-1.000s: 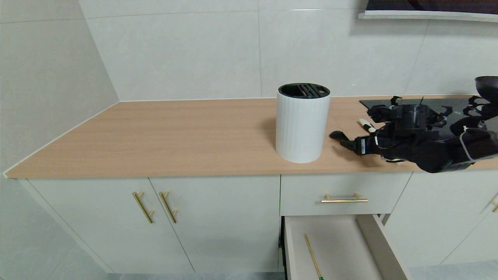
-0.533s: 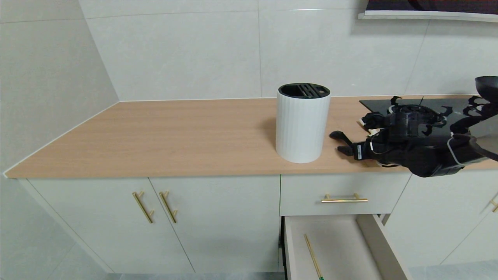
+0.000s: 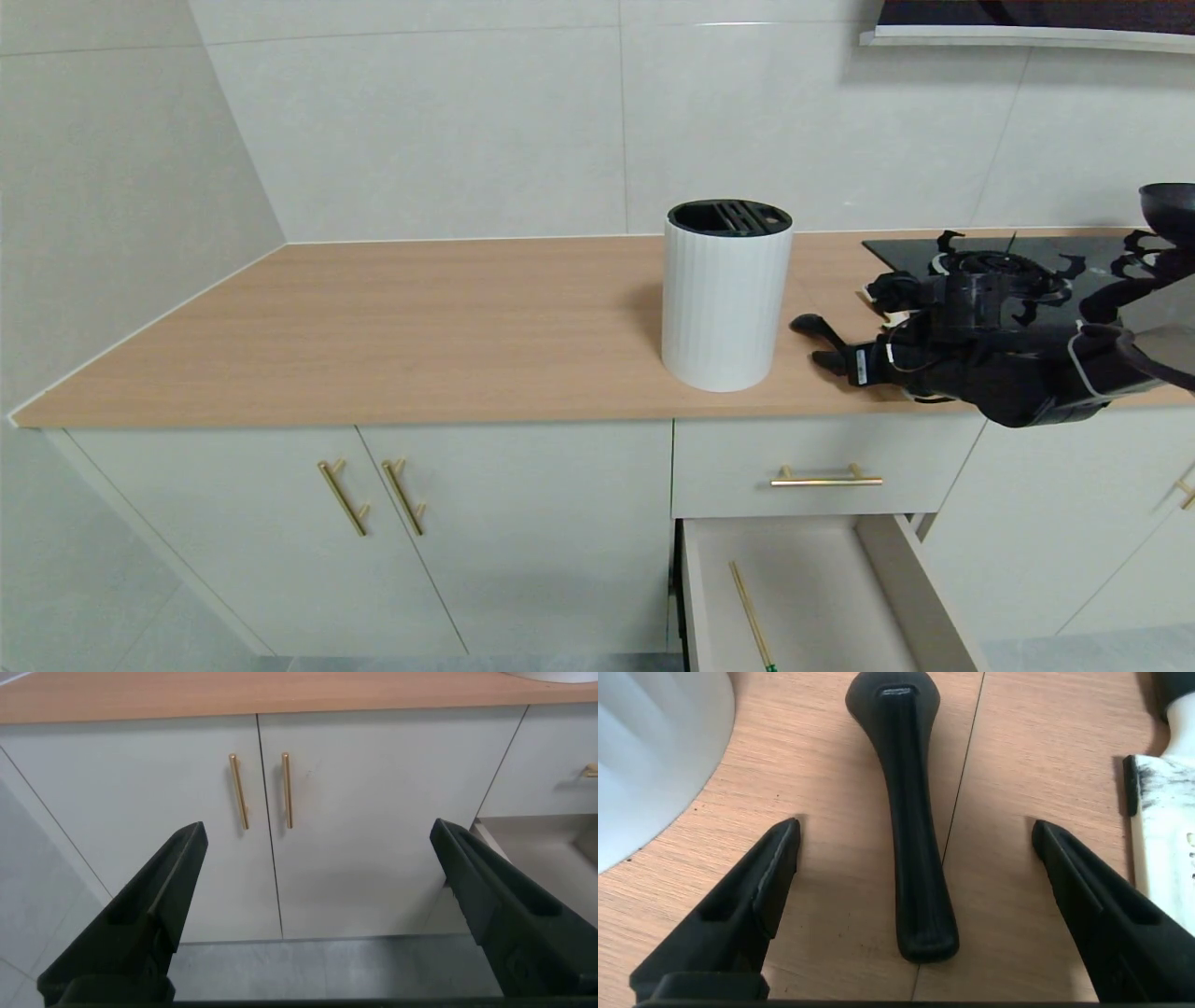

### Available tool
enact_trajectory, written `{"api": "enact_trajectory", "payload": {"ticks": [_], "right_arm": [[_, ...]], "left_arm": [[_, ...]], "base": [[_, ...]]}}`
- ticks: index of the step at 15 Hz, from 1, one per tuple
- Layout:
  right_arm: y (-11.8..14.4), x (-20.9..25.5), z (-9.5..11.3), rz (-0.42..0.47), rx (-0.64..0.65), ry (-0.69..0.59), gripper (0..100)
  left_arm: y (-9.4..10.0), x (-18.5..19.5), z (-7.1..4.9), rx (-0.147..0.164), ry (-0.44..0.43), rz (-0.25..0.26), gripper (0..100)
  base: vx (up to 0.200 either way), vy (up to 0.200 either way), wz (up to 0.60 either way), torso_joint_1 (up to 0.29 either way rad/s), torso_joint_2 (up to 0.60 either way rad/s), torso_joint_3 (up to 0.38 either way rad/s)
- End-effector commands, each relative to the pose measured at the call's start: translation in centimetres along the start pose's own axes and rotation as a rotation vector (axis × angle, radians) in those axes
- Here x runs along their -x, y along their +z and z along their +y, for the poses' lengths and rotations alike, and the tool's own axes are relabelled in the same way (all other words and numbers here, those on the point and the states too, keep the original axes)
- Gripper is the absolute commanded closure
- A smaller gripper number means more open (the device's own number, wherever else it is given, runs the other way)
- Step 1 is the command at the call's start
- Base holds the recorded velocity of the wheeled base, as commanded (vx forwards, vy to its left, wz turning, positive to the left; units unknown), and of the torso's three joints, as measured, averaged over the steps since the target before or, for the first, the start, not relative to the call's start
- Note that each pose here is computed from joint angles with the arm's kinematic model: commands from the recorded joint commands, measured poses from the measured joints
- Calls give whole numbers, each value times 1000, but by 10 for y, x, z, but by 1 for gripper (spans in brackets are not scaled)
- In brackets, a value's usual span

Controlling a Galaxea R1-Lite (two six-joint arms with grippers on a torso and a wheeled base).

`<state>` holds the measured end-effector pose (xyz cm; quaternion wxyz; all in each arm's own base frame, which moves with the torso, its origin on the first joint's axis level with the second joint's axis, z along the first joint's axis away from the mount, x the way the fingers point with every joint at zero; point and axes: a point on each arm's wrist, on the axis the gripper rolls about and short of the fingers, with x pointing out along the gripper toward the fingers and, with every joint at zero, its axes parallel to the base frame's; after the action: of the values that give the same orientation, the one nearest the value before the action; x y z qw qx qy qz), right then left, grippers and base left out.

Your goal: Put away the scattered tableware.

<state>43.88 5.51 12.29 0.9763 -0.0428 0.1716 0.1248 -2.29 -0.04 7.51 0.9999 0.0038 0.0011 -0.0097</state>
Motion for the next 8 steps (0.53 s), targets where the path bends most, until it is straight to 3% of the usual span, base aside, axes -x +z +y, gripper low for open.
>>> {"api": "enact_trajectory", "payload": {"ticks": [1,8], "right_arm": [[-1,0,0,3,0,3,100],[-1,0,0,5,-1,1,100]], "left_arm": [[0,0,0,0,-1,1,0],[0,0,0,0,-1,1,0]], "base": [[0,0,0,0,0,0],[0,0,0,0,0,0]]}}
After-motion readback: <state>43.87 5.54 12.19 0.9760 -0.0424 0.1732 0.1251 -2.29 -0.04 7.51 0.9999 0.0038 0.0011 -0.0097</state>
